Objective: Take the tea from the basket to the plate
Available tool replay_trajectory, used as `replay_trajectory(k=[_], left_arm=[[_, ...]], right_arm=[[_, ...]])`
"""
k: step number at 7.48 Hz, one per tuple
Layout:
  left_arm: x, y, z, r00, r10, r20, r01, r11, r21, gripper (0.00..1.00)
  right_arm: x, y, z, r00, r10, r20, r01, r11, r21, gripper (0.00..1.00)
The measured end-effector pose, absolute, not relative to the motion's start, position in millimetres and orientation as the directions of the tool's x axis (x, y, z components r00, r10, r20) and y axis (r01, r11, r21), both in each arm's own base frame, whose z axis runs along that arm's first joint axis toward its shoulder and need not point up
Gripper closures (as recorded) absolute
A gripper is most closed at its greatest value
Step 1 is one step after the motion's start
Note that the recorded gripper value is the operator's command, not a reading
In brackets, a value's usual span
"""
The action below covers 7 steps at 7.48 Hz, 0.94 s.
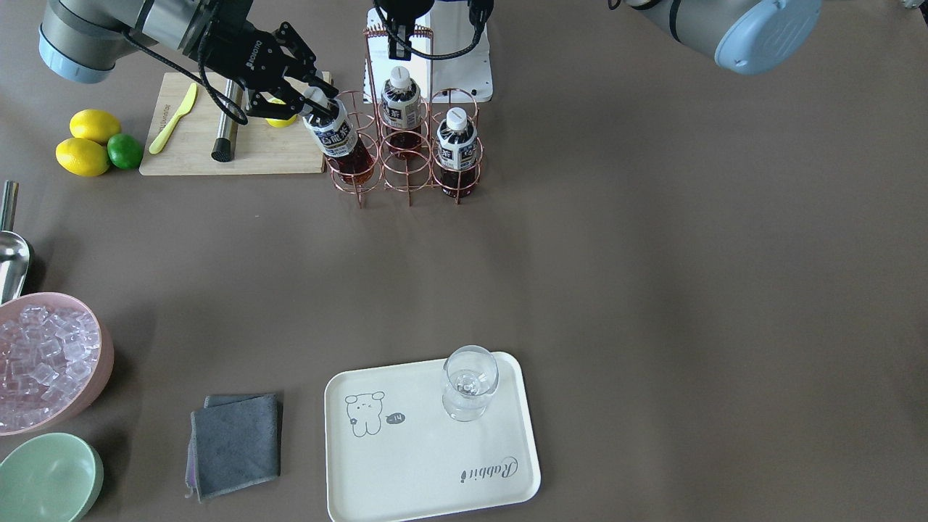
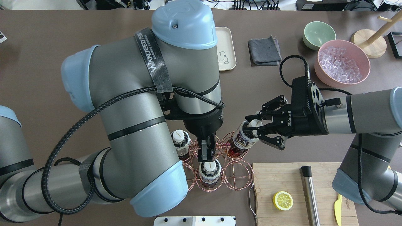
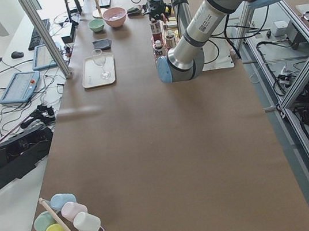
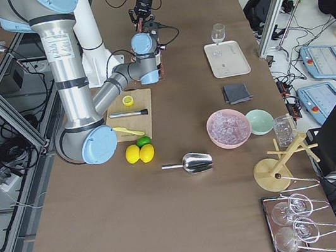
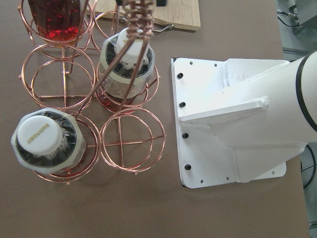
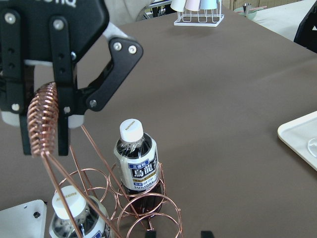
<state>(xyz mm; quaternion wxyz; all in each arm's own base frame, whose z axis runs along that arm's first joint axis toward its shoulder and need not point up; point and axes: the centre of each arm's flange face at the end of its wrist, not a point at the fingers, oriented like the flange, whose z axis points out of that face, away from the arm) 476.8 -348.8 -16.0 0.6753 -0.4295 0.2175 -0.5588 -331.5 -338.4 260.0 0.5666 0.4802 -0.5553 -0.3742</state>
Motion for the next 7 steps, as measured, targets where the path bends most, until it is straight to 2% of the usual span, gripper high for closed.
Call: replay_trajectory(k=[3, 7], left_arm=[[476.6, -348.8, -16.4, 0.281, -0.942, 0.186, 0.567, 0.007, -0.823, 1.0], [477.1, -347.8, -17.3, 0.283, -0.941, 0.185, 0.566, 0.009, -0.824, 1.0]], right_arm=[[-277.4, -370.4, 241.5, 0.107, -0.952, 0.288, -0.065, 0.282, 0.957, 1.0], [-205.9, -432.7, 225.9, 0.187, -0.912, 0.364, -0.016, 0.368, 0.93, 1.0]])
